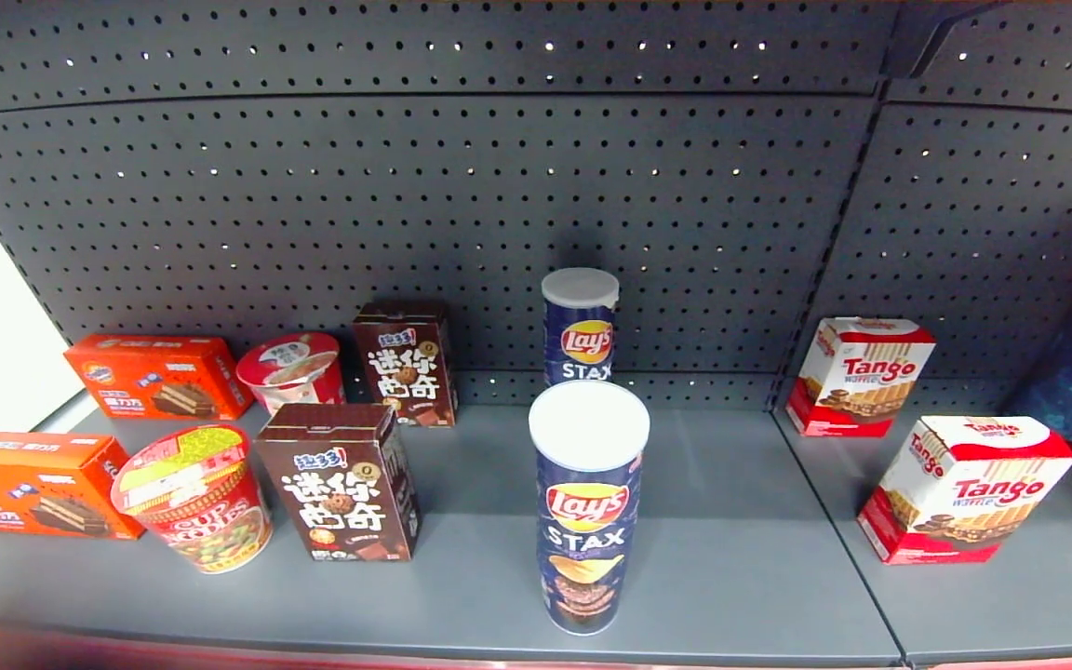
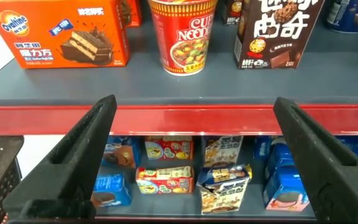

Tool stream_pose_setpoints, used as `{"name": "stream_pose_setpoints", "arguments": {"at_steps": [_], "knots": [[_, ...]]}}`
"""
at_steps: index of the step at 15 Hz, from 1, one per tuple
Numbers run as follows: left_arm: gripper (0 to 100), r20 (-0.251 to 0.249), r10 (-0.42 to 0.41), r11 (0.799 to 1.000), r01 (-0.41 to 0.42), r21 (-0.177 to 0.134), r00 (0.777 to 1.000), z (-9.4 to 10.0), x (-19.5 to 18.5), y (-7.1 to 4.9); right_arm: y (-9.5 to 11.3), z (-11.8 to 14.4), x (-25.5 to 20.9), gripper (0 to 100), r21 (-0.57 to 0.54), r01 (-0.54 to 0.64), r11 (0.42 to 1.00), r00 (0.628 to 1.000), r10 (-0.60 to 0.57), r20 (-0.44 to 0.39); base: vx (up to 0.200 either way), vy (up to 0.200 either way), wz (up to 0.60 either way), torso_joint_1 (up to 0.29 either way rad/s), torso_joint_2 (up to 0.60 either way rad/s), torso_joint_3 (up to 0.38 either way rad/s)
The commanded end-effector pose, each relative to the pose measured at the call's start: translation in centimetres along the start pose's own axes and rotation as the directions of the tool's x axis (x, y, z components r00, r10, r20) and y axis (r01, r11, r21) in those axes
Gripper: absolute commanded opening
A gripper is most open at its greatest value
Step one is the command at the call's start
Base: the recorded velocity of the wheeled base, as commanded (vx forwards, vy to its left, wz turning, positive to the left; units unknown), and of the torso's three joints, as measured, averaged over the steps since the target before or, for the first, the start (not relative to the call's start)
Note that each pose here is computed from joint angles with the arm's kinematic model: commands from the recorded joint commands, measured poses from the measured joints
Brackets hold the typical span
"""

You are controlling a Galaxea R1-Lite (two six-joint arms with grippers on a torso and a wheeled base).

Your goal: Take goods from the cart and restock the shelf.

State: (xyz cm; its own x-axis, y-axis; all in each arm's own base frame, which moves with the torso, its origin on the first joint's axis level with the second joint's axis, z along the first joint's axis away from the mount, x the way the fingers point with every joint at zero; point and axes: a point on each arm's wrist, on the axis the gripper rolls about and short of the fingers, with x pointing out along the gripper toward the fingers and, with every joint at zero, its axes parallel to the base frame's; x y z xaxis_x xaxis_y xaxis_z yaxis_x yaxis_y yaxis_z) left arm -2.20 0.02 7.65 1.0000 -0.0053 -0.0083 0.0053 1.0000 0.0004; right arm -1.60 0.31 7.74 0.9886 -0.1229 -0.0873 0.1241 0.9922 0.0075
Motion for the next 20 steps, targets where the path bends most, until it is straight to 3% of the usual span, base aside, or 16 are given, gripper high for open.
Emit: {"name": "stream_pose_setpoints", "arguments": {"at_steps": [1, 7, 20], "knots": [[100, -0.001, 0.001, 1.000, -0.001, 0.003, 1.000, 0.00, 0.01, 0.00, 0.00, 0.01, 0.01, 100, 0.000, -0.001, 1.000, 1.000, 0.001, -0.002, 0.000, 0.000, 0.00, 0.000, 0.00, 0.000], [100, -0.001, 0.002, 1.000, -0.002, -0.003, 1.000, 0.00, 0.01, 0.00, 0.00, -0.03, 0.02, 100, 0.001, 0.000, 1.000, 1.000, 0.000, -0.003, 0.000, 0.000, 0.00, 0.000, 0.00, 0.000], [100, -0.001, -0.047, 0.999, 0.047, 0.013, 0.999, 0.03, 0.00, -0.10, 0.00, 0.01, 0.01, 100, 0.001, 0.000, 1.000, 1.000, 0.000, -0.002, 0.000, 0.000, 0.00, 0.000, 0.00, 0.000]]}}
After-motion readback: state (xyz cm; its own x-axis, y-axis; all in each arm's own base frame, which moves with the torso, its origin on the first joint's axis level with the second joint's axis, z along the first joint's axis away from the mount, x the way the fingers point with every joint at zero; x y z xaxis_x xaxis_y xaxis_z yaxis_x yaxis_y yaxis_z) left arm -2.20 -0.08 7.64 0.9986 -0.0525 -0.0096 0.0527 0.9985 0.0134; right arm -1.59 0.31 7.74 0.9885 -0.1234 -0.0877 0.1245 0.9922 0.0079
